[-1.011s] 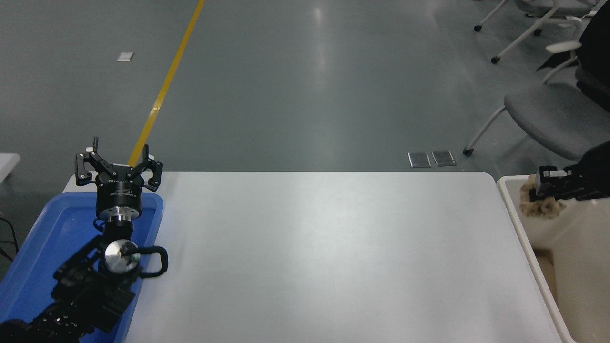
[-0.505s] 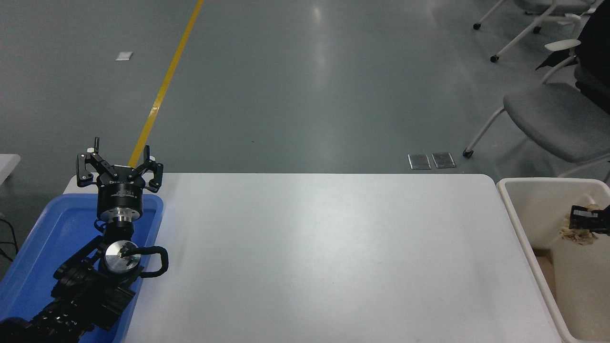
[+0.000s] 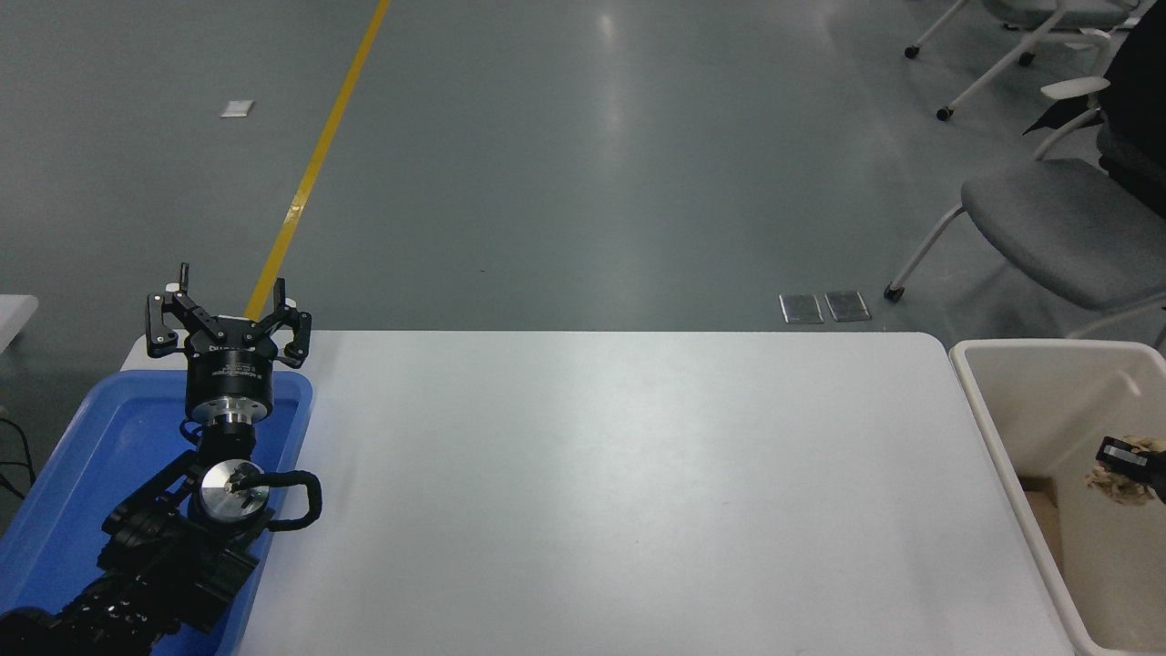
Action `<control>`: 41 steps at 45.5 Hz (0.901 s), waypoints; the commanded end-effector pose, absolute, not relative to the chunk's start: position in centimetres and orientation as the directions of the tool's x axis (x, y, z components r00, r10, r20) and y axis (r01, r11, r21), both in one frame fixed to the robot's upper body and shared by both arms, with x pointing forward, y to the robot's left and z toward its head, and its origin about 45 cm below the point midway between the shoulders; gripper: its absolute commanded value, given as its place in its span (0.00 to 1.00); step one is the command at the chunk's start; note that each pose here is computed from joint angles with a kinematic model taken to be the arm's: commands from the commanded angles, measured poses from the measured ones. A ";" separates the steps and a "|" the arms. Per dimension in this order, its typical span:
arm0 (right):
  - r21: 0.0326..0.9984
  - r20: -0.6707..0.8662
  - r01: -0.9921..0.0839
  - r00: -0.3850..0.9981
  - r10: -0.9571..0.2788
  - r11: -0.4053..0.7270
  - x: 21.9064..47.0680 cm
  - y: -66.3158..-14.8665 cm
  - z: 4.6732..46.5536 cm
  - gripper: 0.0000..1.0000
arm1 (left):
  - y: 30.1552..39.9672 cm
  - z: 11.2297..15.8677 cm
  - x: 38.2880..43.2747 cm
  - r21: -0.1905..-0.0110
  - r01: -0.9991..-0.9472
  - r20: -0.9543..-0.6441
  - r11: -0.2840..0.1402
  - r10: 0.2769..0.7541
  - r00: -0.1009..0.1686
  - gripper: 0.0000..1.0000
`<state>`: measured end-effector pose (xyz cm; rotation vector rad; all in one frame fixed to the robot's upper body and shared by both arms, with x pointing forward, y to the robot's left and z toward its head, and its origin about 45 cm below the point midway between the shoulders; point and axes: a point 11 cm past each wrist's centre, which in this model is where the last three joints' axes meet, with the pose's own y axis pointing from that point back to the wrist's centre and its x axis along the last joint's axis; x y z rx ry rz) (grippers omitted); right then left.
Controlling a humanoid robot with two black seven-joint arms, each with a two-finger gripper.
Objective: Pick up paper ball place in dustbin
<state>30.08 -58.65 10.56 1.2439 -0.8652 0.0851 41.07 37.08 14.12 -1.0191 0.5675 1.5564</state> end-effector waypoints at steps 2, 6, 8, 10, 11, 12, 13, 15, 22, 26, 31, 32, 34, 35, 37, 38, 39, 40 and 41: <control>0.787 0.614 -0.487 0.683 -0.396 0.380 29.4 -58.7 9.7 1.00 | 37.08 14.12 41.07 -0.169 -0.954 -0.844 -0.249 0.536 0.009 0.99; 0.785 0.617 -0.494 0.680 -0.395 0.374 29.5 -58.5 9.7 1.00 | 37.08 14.12 41.07 -0.169 -0.954 -0.844 -0.249 0.536 0.009 0.99; 0.785 0.616 -0.495 0.681 -0.395 0.373 29.5 -58.4 9.6 1.00 | 37.08 14.12 41.07 -0.169 -0.954 -0.844 -0.249 0.536 0.009 0.99; 0.786 0.616 -0.495 0.681 -0.396 0.370 29.6 -58.3 9.6 1.00 | 37.08 14.12 41.07 -0.169 -0.954 -0.844 -0.249 0.536 0.009 0.99; 0.787 0.615 -0.496 0.682 -0.396 0.367 29.6 -58.2 9.5 1.00 | 37.08 14.12 41.07 -0.169 -0.954 -0.844 -0.249 0.536 0.009 0.99; 0.787 0.615 -0.500 0.681 -0.397 0.361 29.8 -58.0 9.5 1.00 | 37.08 14.12 41.07 -0.169 -0.954 -0.844 -0.249 0.536 0.009 0.99; 0.787 0.615 -0.503 0.682 -0.395 0.358 30.0 -57.7 9.4 1.00 | 37.08 14.12 41.07 -0.169 -0.954 -0.844 -0.249 0.536 0.009 0.99; 0.796 0.605 -0.500 0.688 -0.401 0.342 30.0 -57.1 8.9 1.00 | 37.08 14.12 41.07 -0.169 -0.954 -0.844 -0.249 0.536 0.009 0.99; 0.821 0.571 -0.483 0.699 -0.430 0.305 30.0 -56.1 8.4 1.00 | 37.08 14.12 41.07 -0.169 -0.954 -0.844 -0.249 0.536 0.009 0.99; 0.821 0.570 -0.486 0.693 -0.442 0.298 30.3 -56.1 9.0 1.00 | 37.06 14.19 41.12 -0.170 -0.953 -0.844 -0.249 0.536 0.011 0.99; 0.825 0.563 -0.495 0.684 -0.463 0.272 31.2 -55.5 9.9 1.00 | 37.08 14.12 41.07 -0.169 -0.954 -0.844 -0.249 0.536 0.009 0.99; 0.824 0.565 -0.498 0.680 -0.467 0.271 31.3 -55.5 10.2 1.00 | 37.08 14.12 41.07 -0.169 -0.954 -0.844 -0.249 0.536 0.009 0.99; 0.823 0.565 -0.502 0.677 -0.472 0.265 31.6 -55.5 10.6 1.00 | 37.08 14.12 41.07 -0.169 -0.954 -0.844 -0.249 0.536 0.009 0.99; 0.820 0.570 -0.507 0.673 -0.472 0.267 31.8 -55.5 10.9 1.00 | 37.06 14.19 41.12 -0.170 -0.953 -0.844 -0.249 0.536 0.011 0.99; 0.814 0.577 -0.517 0.667 -0.471 0.265 32.3 -55.4 11.2 1.00 | 37.06 14.19 41.12 -0.170 -0.953 -0.844 -0.249 0.536 0.011 0.99; 0.814 0.577 -0.517 0.668 -0.470 0.266 32.3 -55.5 11.3 1.00 | 37.08 14.12 41.07 -0.169 -0.954 -0.844 -0.249 0.536 0.009 0.99; 0.812 0.580 -0.519 0.666 -0.470 0.267 32.4 -55.5 11.5 1.00 | 37.08 14.12 41.07 -0.169 -0.954 -0.844 -0.249 0.536 0.009 0.99; 0.812 0.579 -0.519 0.665 -0.471 0.266 32.4 -55.5 11.5 1.00 | 37.08 14.12 41.07 -0.169 -0.954 -0.844 -0.249 0.536 0.009 0.99; 0.815 0.576 -0.517 0.666 -0.474 0.263 32.4 -55.5 11.5 1.00 | 37.08 14.12 41.07 -0.169 -0.954 -0.844 -0.249 0.536 0.009 0.99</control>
